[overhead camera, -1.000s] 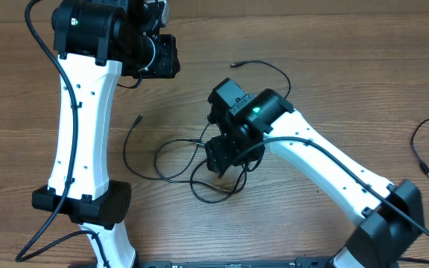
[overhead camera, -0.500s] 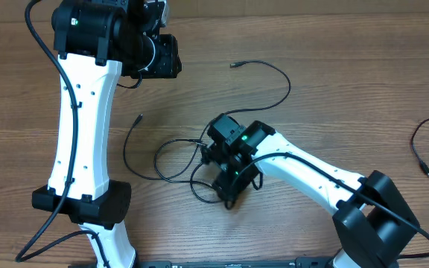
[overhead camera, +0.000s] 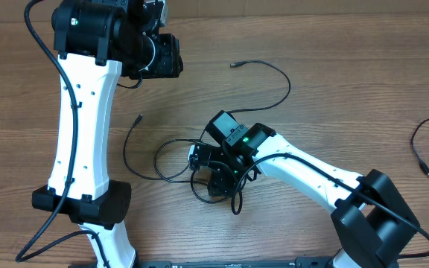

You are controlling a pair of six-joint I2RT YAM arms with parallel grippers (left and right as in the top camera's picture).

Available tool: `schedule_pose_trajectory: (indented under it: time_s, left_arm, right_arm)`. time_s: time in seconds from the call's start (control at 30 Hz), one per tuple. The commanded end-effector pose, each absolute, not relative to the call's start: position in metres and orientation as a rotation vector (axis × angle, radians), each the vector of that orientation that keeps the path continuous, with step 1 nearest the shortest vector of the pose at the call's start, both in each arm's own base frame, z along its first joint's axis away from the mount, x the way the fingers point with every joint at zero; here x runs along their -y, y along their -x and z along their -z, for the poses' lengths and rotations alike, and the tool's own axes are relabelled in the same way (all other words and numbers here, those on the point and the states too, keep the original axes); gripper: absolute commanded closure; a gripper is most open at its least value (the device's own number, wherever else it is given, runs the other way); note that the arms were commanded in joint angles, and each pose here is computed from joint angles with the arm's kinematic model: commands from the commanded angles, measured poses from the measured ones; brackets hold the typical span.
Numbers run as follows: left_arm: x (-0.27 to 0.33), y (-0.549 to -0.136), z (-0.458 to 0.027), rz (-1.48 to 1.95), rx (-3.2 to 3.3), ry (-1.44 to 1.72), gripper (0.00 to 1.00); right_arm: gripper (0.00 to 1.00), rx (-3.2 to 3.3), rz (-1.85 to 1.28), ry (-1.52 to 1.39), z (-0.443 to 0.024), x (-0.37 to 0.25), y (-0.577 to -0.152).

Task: Untangle cables

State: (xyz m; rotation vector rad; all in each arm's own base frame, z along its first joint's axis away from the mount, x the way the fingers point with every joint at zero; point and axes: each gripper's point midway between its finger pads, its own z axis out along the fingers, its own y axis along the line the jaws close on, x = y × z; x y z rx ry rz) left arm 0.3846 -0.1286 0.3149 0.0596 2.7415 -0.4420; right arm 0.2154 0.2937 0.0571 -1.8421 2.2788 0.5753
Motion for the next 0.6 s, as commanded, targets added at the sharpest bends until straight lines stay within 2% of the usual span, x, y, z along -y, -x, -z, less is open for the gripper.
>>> schedule_pose_trajectory:
  time_s: [0.0, 0.3, 0.4, 0.5, 0.53, 0.57]
  left_arm:
    - [0.128, -0.383, -0.316, 0.456, -2.743, -0.042, 0.47]
    - [0.128, -0.383, -0.316, 0.456, -2.743, -0.043, 0.46]
    - [0.128, -0.383, -0.316, 0.455, -2.743, -0.043, 0.45]
    - [0.128, -0.383, -0.316, 0.455, -2.743, -0.043, 0.45]
    - [0.128, -0.383, -0.316, 0.455, -2.743, -0.043, 0.44]
    - [0.128, -0.383, -0.316, 0.455, -2.743, -0.043, 0.45]
  right_arm:
    - [0.3, -2.226, -0.612, 1.908, -0.049, -0.297, -0.213]
    - [0.3, -2.244, -0.734, 1.906, -0.031, -0.309, -0.206]
    - [0.42, -2.294, -0.739, 1.878, -0.021, -0.31, -0.207]
    - [0.46, -2.341, -0.757, 1.871, -0.011, -0.309, -0.204]
    - [0.52, -2.348, -0.768, 1.873, -0.008, -0.309, -0.203]
    - [0.61, -2.355, -0.775, 1.875, -0.006, -0.309, -0.202]
